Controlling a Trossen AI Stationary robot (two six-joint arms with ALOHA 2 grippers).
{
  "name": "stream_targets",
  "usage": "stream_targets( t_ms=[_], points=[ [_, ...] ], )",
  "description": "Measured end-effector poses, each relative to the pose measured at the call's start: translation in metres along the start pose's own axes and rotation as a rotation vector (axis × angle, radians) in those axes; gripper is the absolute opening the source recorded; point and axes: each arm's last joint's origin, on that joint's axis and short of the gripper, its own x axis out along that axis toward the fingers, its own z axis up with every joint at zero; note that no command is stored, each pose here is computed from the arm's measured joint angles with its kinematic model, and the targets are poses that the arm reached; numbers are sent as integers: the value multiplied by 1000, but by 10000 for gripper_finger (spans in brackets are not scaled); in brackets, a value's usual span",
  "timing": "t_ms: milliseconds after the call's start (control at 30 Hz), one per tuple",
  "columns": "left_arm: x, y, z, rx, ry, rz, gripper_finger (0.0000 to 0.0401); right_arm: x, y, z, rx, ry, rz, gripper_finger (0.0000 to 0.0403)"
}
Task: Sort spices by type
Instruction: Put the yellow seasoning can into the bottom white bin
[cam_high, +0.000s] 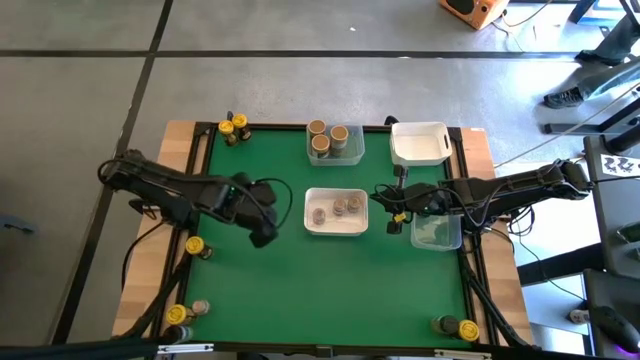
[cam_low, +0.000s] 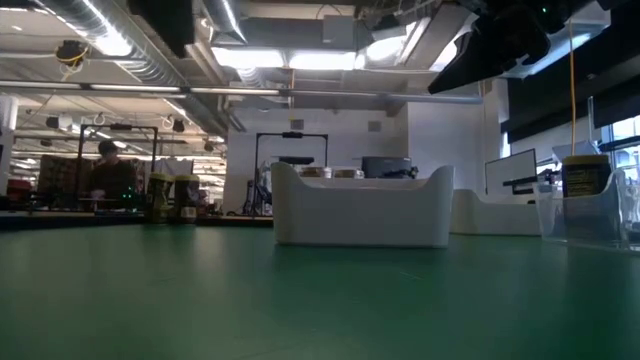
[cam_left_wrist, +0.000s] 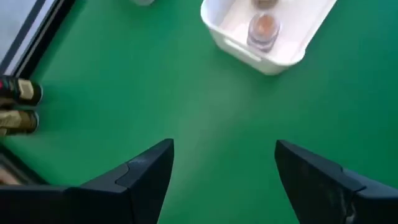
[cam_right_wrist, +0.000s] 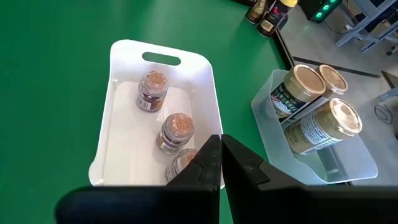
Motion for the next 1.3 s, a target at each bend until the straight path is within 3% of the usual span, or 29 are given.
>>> stream_targets(
  t_ms=[300, 633, 1067, 1300],
  points=[
    [2, -3, -40, 33, 219, 106, 276, 0, 0, 0, 0, 0, 0, 14],
    [-3, -16, -81, 79, 294, 64, 276, 0, 0, 0, 0, 0, 0, 14],
    [-9, 25, -134, -221, 416, 49, 276, 0, 0, 0, 0, 0, 0, 14],
    [6, 29, -151, -255, 547, 121, 276, 0, 0, 0, 1, -2, 0, 14]
  ],
)
